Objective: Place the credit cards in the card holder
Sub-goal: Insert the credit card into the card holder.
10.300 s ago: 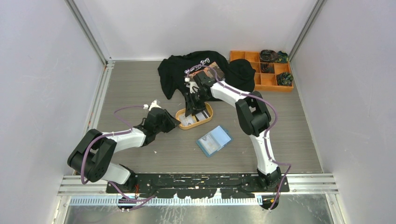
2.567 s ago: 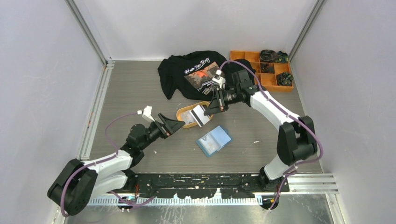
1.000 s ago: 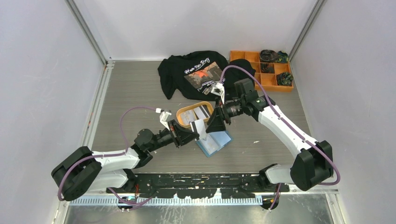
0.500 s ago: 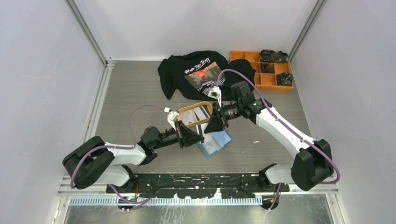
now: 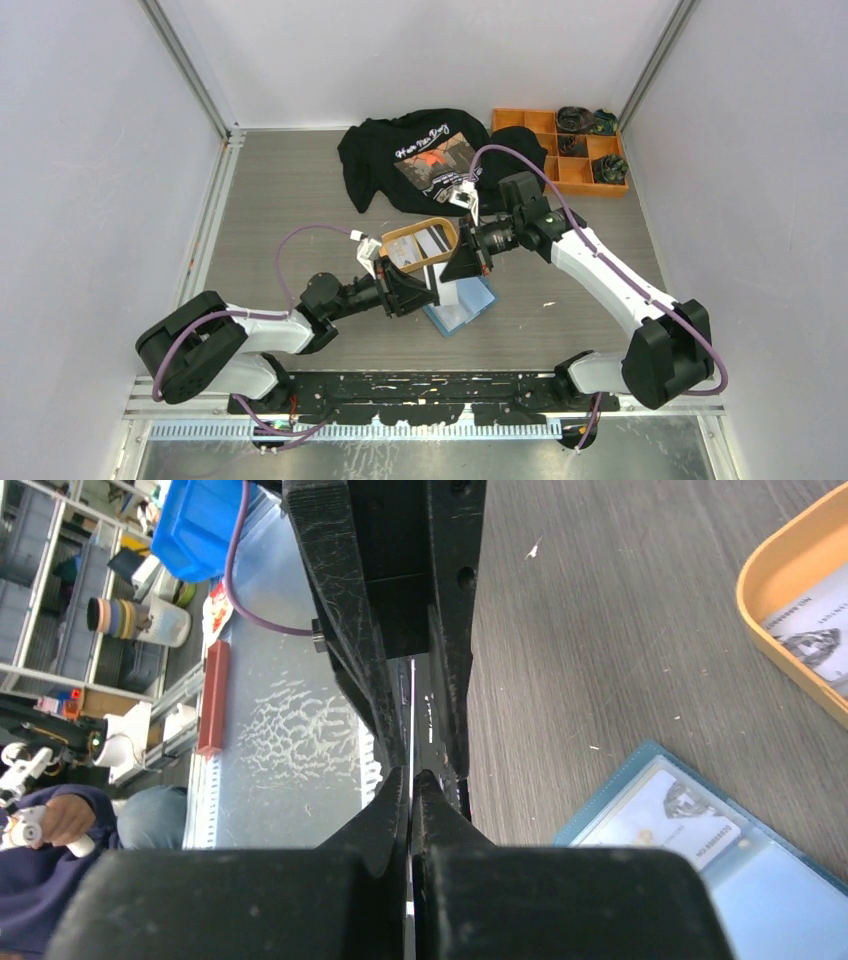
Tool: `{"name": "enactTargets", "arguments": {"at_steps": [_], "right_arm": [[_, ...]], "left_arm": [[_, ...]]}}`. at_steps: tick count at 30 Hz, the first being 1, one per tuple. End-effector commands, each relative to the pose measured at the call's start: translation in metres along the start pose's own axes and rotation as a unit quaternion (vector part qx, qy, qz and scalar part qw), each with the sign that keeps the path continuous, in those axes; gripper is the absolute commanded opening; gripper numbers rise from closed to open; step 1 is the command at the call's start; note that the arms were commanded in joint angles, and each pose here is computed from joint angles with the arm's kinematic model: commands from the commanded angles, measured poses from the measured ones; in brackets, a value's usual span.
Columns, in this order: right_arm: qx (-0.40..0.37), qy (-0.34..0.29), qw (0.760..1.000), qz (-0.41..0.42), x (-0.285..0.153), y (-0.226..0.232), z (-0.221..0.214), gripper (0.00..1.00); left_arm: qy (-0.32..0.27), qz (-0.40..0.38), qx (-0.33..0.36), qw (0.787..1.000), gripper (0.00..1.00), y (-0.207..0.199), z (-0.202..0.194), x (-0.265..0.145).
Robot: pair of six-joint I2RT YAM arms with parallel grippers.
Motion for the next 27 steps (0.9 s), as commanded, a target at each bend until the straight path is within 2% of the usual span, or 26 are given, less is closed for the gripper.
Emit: {"name": "enactTargets", "arguments": {"at_steps": [1,3,6,10,13,16,20,27], "right_arm": [[-0.031,-0.028,0.999,-0.013,-0.023,0.013,0.019,0.01],[-0.011,-0.036,0.999,-0.035,-0.031,0.005,0.016,0.01],[0.029,-0.033,0.997,-0.069,-0.034,-0.013,0.007,0.01],[0.081,-0.012,0.990,-0.118,-0.030,-0.043,-0.003,0.01],[0.114,0.017,0.981,-0.153,-0.028,-0.066,-0.012,0.01],[0.132,0.055,0.975,-0.171,-0.027,-0.083,-0.019,0.01],[0.154,0.082,0.966,-0.190,-0.031,-0.100,-0.028,0.01],[0.185,0.102,0.956,-0.204,-0.031,-0.121,-0.041,0.01]], "left_arm": [[-0.044,0.022,0.001,0.999,0.37,-0.001,0.009,-0.004],[-0.049,0.056,-0.015,0.997,0.43,0.003,0.006,-0.012],[-0.033,0.131,-0.062,0.989,0.46,0.010,-0.001,-0.023],[0.008,0.236,-0.124,0.964,0.47,0.009,-0.009,-0.039],[0.002,0.292,-0.151,0.944,0.45,0.002,-0.014,-0.052],[-0.004,0.319,-0.175,0.931,0.40,0.001,-0.031,-0.060],[0.008,0.345,-0.190,0.919,0.41,0.004,-0.047,-0.053],[0.030,0.344,-0.183,0.921,0.42,0.013,-0.062,-0.017]]}}
Point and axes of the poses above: each gripper's point midway between its finger pads, its own x axis out along the fingers, its own y axis along the line the jaws close on, z = x × y, the point moved 8 cm from there along -x, back along the fingers, and after that the axes turned 3 degrees about x, right-handed, at the moved point
